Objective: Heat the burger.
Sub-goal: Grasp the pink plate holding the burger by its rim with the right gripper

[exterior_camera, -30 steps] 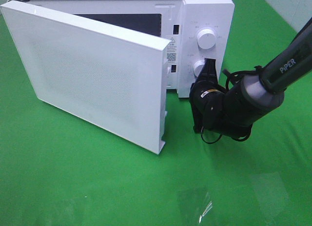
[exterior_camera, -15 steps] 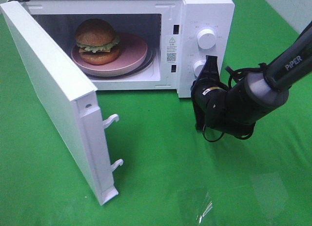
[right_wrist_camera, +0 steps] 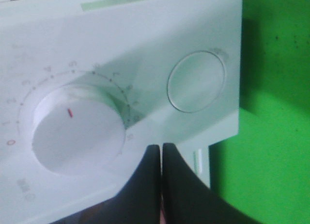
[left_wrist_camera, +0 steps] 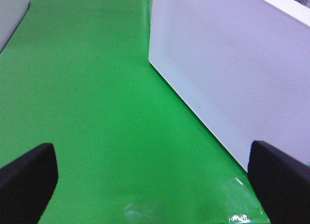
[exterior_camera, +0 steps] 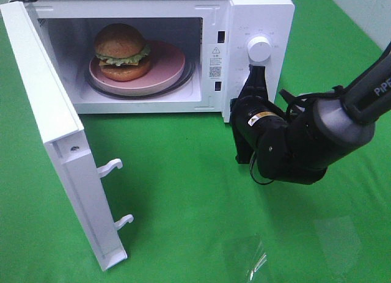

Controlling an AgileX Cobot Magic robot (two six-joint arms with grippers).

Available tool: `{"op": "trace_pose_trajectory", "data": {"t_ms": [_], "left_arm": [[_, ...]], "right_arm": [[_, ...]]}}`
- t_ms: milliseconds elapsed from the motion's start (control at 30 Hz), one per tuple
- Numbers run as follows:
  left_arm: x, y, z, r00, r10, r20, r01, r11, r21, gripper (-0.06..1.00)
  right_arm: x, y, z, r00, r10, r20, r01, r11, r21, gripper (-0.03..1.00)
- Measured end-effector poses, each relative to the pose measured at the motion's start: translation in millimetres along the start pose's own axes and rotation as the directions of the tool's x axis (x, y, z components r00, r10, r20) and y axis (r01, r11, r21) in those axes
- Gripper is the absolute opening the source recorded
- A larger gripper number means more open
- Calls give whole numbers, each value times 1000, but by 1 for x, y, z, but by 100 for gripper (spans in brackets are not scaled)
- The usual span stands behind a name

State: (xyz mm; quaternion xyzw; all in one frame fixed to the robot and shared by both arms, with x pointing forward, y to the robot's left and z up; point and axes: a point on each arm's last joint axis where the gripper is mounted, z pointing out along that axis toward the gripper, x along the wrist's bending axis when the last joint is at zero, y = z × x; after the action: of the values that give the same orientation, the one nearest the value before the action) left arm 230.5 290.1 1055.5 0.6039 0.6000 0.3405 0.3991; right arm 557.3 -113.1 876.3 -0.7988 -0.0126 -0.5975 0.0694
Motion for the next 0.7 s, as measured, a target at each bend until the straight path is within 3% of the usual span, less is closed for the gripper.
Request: {"op": "trace_pose_trajectory", "data": {"t_ms": [200, 333, 467, 500, 533, 567, 600, 633, 667, 700], "left_arm": [[0, 0, 0, 1000, 0, 0, 0, 1000, 0, 99], [0, 0, 0, 1000, 0, 0, 0, 1000, 0, 99], [0, 0, 0, 1000, 0, 0, 0, 1000, 0, 99], [0, 0, 0, 1000, 0, 0, 0, 1000, 0, 99], [0, 0, 0, 1000, 0, 0, 0, 1000, 0, 99], [0, 0, 0, 1000, 0, 0, 0, 1000, 0, 99], [0, 0, 0, 1000, 0, 0, 0, 1000, 0, 99], [0, 0, 0, 1000, 0, 0, 0, 1000, 0, 99], [0, 0, 0, 1000, 0, 0, 0, 1000, 0, 99], [0, 0, 0, 1000, 0, 0, 0, 1000, 0, 99]], "right_arm": [[4, 5, -18, 996, -54, 77, 53, 998, 20, 0], [10, 8, -33, 975, -168, 144, 160, 985, 65, 0], [18, 7, -42, 952, -261, 157, 247, 963, 106, 0], [27, 6, -46, 928, -345, 138, 328, 935, 133, 0], [27, 6, -46, 928, -345, 138, 328, 935, 133, 0], [36, 5, -51, 895, -432, 114, 413, 897, 157, 1], [36, 5, -51, 895, -432, 114, 413, 897, 157, 1], [44, 4, -55, 848, -523, 89, 501, 845, 185, 1], [44, 4, -55, 848, -523, 89, 501, 845, 185, 1], [48, 3, -60, 806, -587, 77, 562, 799, 214, 1]]}}
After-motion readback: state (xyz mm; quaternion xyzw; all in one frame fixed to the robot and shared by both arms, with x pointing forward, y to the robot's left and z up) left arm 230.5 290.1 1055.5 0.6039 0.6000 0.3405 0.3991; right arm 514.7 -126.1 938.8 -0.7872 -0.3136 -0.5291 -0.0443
